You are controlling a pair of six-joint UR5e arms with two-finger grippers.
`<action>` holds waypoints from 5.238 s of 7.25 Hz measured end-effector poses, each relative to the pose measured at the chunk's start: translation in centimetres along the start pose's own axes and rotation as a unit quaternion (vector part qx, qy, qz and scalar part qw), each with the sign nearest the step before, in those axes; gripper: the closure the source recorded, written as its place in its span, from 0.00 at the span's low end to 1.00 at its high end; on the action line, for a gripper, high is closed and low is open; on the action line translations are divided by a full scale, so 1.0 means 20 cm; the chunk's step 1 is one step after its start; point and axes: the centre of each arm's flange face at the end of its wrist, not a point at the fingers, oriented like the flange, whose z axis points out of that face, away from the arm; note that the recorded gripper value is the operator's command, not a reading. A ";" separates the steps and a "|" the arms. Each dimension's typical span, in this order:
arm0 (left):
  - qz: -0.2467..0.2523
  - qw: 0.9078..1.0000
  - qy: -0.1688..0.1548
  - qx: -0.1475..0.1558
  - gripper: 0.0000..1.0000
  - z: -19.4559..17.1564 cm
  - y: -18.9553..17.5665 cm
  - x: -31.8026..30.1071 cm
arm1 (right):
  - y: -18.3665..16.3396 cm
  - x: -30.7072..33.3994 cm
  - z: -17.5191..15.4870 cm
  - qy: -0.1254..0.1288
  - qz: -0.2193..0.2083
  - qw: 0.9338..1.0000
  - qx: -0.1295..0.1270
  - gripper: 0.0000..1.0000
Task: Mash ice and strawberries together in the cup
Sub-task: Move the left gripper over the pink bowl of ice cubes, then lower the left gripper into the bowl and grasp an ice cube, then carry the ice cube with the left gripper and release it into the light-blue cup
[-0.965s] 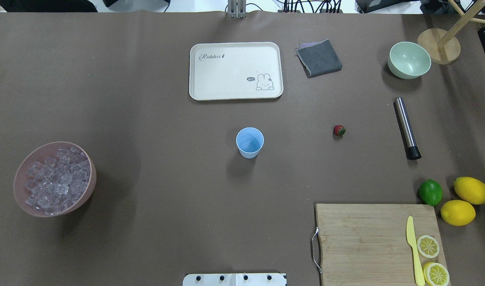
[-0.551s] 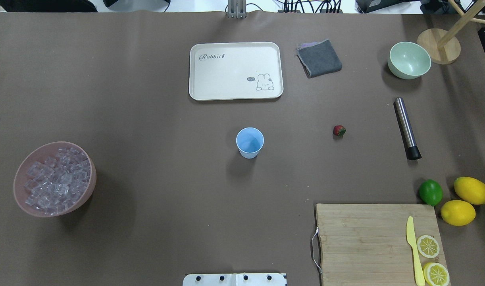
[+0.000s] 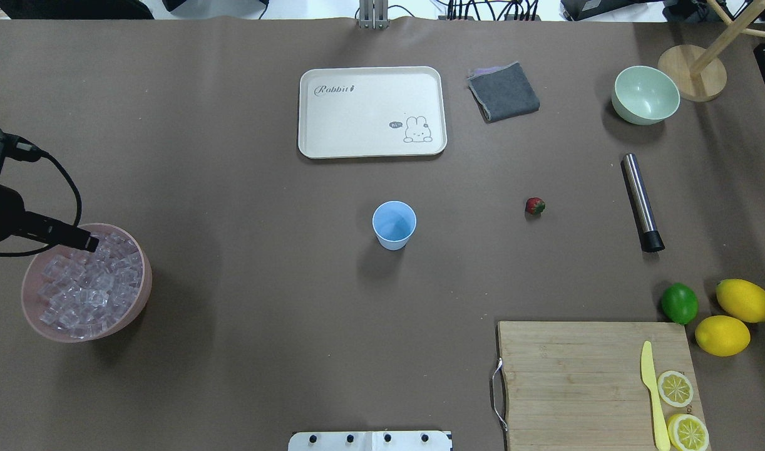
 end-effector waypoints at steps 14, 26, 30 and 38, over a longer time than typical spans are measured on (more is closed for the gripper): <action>0.021 0.999 -0.009 -0.049 0.31 0.39 0.11 -0.07 | -0.01 -0.01 -0.02 0.012 0.006 1.000 0.006 0.00; 0.009 1.000 -0.005 -0.002 1.00 0.07 0.16 -0.12 | 0.00 -0.05 -0.07 0.019 -0.002 1.000 0.016 0.00; -0.044 0.990 0.094 0.097 1.00 -0.05 -0.31 0.37 | -0.01 -0.05 -0.07 0.018 -0.003 1.000 0.016 0.00; -0.084 0.975 0.141 0.152 1.00 0.47 -0.67 1.82 | -0.03 -0.06 -0.07 0.024 -0.004 1.000 0.019 0.00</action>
